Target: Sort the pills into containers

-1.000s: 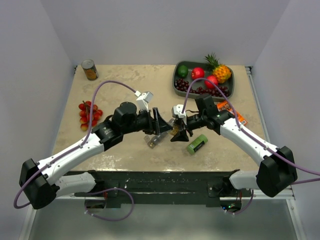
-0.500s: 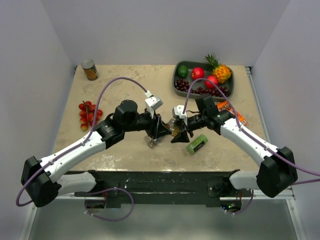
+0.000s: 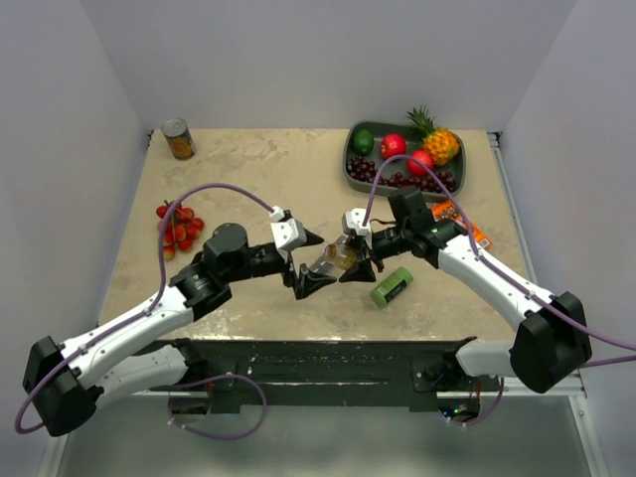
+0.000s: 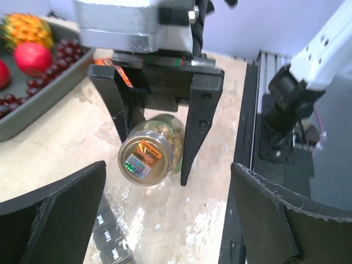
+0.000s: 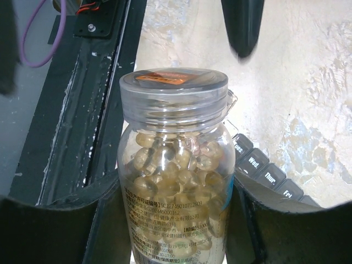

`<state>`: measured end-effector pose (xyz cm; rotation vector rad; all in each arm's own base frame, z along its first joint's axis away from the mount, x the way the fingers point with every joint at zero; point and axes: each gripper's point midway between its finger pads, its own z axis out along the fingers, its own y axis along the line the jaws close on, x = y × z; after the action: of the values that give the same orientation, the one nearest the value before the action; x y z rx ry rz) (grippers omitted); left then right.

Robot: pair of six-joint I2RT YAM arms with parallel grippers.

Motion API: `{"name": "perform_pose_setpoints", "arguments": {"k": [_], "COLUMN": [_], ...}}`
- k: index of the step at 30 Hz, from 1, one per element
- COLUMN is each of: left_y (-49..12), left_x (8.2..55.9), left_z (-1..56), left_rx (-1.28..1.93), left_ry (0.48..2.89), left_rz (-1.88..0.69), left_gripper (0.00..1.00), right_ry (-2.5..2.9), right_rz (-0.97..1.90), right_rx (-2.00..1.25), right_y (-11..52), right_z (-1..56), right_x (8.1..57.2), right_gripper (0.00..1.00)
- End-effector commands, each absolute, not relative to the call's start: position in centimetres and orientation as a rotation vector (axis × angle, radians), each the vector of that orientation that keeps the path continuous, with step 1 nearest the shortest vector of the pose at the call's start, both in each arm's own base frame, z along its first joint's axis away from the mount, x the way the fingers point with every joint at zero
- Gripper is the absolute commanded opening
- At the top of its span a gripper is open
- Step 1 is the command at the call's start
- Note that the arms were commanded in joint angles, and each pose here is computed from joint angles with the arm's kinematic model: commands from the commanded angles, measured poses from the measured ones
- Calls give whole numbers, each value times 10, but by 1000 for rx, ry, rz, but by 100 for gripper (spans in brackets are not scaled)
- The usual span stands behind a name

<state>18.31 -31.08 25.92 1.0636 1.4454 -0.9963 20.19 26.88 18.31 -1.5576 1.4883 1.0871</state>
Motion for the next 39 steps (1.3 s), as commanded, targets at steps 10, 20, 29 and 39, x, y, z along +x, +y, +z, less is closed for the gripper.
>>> {"name": "perform_pose_setpoints", "arguments": {"k": [10, 20, 29, 39], "left_y": [-302, -313, -322, -330], "left_x": [207, 212, 217, 160], "left_z": [271, 265, 248, 258], "left_rx": [234, 173, 272, 1100], "left_ry": [1933, 2022, 2080, 1613], "left_rz": [-1287, -1255, -1158, -1207], "left_gripper": [95, 77, 40, 26], "right_ry": [1416, 1420, 1423, 1420], "right_rz": [1050, 1049, 1045, 1061], "right_rx": [-1546, -1547, -1545, -1546], "right_y": [273, 273, 273, 273], "right_z": [204, 203, 202, 202], "right_x": [210, 210, 211, 210], "right_gripper": [2, 2, 2, 2]}}
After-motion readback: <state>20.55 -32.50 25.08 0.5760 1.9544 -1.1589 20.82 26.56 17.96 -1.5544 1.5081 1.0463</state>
